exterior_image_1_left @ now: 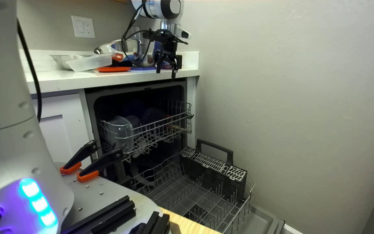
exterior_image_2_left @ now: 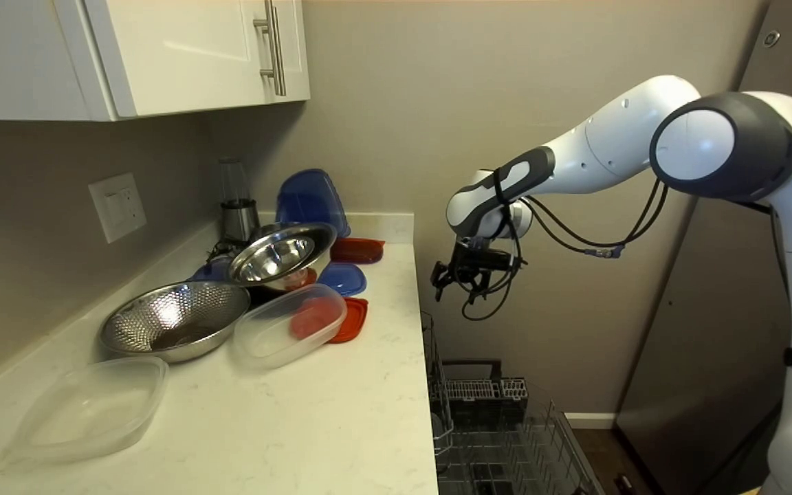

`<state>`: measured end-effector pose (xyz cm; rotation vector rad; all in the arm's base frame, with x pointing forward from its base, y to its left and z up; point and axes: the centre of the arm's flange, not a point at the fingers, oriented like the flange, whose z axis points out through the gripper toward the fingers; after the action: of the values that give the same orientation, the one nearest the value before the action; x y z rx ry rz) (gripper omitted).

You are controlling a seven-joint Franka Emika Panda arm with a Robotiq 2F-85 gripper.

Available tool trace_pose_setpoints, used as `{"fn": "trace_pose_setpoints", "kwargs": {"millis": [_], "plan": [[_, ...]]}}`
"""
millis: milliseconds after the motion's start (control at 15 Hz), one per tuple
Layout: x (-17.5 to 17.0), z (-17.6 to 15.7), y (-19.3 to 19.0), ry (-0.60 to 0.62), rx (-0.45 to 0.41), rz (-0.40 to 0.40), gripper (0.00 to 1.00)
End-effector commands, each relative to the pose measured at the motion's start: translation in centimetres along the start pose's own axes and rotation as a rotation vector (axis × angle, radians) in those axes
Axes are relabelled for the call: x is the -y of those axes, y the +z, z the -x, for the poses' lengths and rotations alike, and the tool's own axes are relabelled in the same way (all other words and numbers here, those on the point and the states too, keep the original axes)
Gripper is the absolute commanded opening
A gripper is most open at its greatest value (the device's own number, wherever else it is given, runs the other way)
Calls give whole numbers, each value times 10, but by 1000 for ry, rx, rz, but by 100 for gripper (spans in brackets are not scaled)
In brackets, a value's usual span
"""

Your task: Pull the top dishwasher rack fully outwards

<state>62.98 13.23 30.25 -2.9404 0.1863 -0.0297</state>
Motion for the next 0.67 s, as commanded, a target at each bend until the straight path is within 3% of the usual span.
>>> {"fn": "trace_pose_setpoints", "kwargs": {"millis": [0, 600], "plan": [[-2, -7, 11, 31, 5, -2, 100], [-49, -17, 117, 220, 75, -124, 100]]}}
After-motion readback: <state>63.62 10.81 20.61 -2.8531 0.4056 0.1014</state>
